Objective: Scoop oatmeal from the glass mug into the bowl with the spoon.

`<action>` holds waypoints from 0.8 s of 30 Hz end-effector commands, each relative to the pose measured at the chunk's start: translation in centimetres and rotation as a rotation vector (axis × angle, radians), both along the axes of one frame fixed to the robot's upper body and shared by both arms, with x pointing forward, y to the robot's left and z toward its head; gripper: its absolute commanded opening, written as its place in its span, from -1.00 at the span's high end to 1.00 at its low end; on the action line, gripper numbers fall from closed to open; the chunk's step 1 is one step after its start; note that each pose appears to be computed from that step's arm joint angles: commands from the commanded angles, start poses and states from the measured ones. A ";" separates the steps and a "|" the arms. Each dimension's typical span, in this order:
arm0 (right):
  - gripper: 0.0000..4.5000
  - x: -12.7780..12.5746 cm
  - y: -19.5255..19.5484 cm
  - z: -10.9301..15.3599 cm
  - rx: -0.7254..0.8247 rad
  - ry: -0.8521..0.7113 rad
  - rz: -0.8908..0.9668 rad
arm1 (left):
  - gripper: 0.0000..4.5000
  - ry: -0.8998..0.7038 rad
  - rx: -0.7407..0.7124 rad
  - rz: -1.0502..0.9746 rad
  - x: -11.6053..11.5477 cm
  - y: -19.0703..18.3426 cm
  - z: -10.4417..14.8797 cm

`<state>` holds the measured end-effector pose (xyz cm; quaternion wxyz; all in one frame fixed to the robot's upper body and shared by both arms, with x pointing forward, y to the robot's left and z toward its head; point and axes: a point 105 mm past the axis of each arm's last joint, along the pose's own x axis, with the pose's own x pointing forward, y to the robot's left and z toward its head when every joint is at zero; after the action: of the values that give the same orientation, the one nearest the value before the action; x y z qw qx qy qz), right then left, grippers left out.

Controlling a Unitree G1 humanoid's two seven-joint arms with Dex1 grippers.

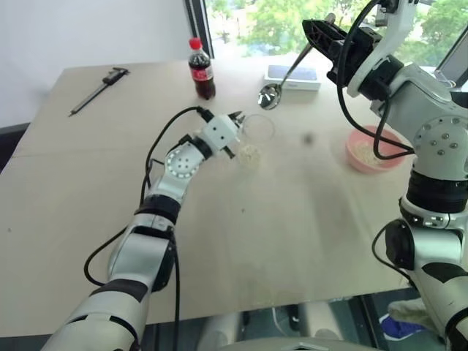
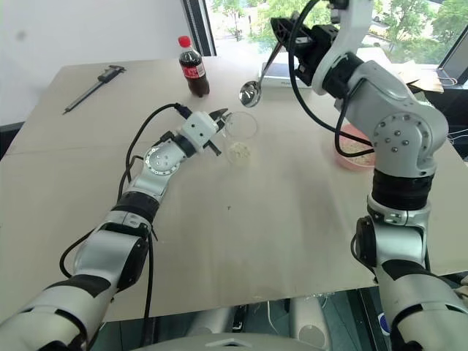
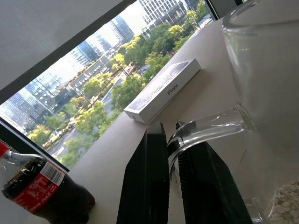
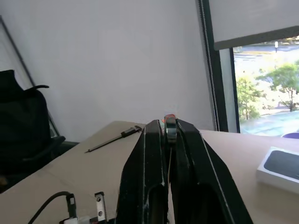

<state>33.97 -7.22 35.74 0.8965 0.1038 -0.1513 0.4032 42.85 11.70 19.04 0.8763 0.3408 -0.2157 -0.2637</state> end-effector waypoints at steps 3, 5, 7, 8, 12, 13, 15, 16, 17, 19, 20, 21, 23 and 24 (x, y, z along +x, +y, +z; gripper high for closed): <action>1.00 -2.1 1.3 0.1 -0.078 -0.099 0.069 | 0.99 -0.204 -0.041 -0.015 -0.6 -0.3 4.4; 1.00 -2.0 1.6 -0.4 -0.103 -0.104 0.071 | 0.99 -0.259 -0.049 0.001 -0.8 -0.2 5.3; 1.00 -1.7 1.9 -1.1 -0.139 -0.117 0.054 | 0.99 -0.301 -0.065 0.011 -0.9 -0.2 6.1; 1.00 -1.5 2.0 -1.4 -0.162 -0.127 0.035 | 0.99 -0.305 -0.067 0.009 -1.0 -0.3 6.1; 1.00 -0.7 2.2 -2.4 -0.213 -0.153 -0.004 | 0.99 -0.284 -0.074 -0.012 -0.9 -0.7 5.9; 1.00 -0.5 2.3 -2.7 -0.225 -0.161 -0.011 | 0.99 -0.272 -0.074 -0.020 -0.9 -0.8 5.7; 1.00 -0.1 2.5 -3.4 -0.247 -0.177 -0.024 | 0.99 -0.261 -0.072 -0.035 -1.0 -1.0 5.6; 1.00 0.1 2.6 -4.0 -0.272 -0.193 -0.033 | 0.99 -0.257 -0.074 -0.042 -1.0 -1.1 5.5; 1.00 0.3 2.7 -4.6 -0.305 -0.212 -0.037 | 0.99 -0.250 -0.079 -0.049 -1.0 -1.2 5.5; 1.00 0.6 3.0 -5.9 -0.352 -0.243 -0.043 | 0.99 -0.237 -0.086 -0.064 -1.0 -1.4 5.5; 1.00 0.7 3.1 -6.4 -0.370 -0.255 -0.045 | 0.99 -0.230 -0.088 -0.072 -1.0 -1.5 5.6; 1.00 0.8 3.1 -7.0 -0.386 -0.263 -0.045 | 0.99 -0.224 -0.091 -0.080 -1.0 -1.5 5.6; 1.00 1.0 3.1 -7.8 -0.393 -0.267 -0.043 | 0.99 -0.213 -0.093 -0.090 -1.0 -1.6 5.7; 1.00 1.1 3.1 -8.2 -0.393 -0.268 -0.042 | 0.99 -0.206 -0.099 -0.093 -0.9 -1.6 5.8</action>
<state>35.49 -3.89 26.34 0.8860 -0.1185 -0.1533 0.4213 41.98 9.65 22.16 0.8522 0.3304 -0.2990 -0.2743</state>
